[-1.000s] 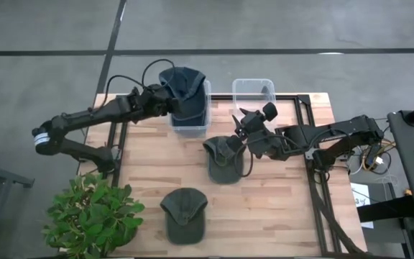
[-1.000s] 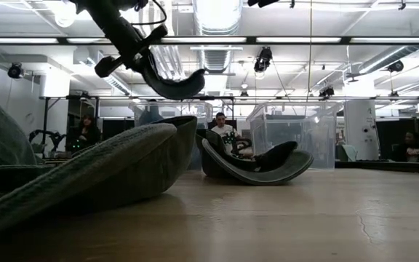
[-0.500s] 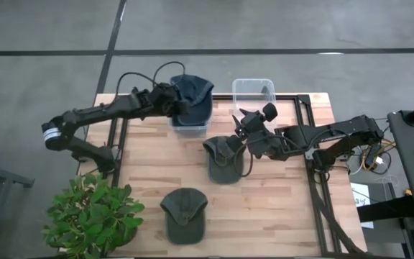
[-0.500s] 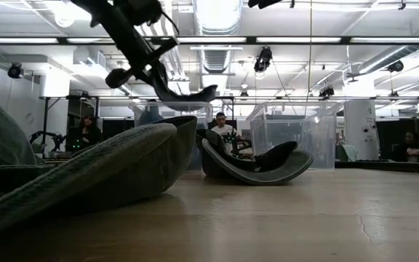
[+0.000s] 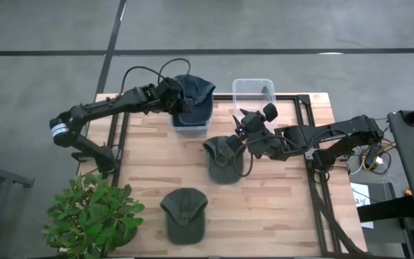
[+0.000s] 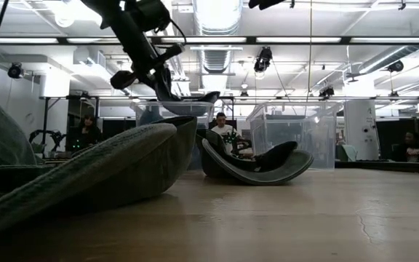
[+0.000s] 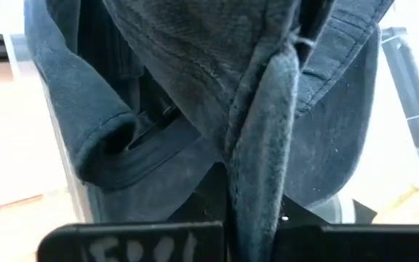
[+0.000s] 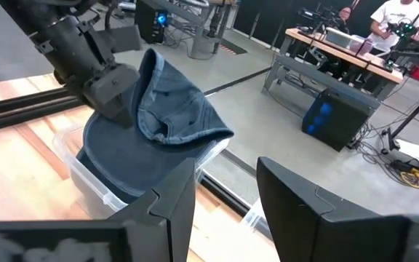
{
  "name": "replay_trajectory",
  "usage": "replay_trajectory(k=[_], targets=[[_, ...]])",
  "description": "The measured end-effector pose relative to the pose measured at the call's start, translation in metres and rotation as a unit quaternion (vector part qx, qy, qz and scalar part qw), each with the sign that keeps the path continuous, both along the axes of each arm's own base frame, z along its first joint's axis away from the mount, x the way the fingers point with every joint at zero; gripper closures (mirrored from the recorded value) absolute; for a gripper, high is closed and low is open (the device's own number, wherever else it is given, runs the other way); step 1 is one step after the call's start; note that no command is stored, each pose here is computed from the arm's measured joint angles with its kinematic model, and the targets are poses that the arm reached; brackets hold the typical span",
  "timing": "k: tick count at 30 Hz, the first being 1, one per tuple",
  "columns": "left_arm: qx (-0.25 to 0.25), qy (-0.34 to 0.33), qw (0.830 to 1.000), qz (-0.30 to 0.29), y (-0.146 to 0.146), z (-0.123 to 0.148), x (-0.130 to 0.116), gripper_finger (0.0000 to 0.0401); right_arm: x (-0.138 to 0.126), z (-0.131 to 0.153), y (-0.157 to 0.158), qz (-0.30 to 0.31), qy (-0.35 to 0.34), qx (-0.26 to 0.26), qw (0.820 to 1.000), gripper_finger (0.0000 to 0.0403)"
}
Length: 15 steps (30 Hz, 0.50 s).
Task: Pick & Place hat
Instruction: Put the blue cap into the left transparent bin
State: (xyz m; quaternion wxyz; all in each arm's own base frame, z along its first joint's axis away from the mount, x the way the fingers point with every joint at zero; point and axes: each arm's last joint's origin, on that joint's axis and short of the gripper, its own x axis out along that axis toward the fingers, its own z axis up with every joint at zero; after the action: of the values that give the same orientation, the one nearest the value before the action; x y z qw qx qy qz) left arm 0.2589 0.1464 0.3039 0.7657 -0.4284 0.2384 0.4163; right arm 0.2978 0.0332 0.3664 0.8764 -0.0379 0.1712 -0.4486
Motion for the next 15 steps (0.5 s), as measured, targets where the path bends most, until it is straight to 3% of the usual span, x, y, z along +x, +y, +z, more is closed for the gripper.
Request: replay_trajectory(k=[15], targets=[[-0.001,0.001,1.000,-0.004,-0.0018,0.0014,-0.0026,0.0387,0.0002,-0.0008,0.0002,0.000,0.002,-0.001,1.000,0.0268]])
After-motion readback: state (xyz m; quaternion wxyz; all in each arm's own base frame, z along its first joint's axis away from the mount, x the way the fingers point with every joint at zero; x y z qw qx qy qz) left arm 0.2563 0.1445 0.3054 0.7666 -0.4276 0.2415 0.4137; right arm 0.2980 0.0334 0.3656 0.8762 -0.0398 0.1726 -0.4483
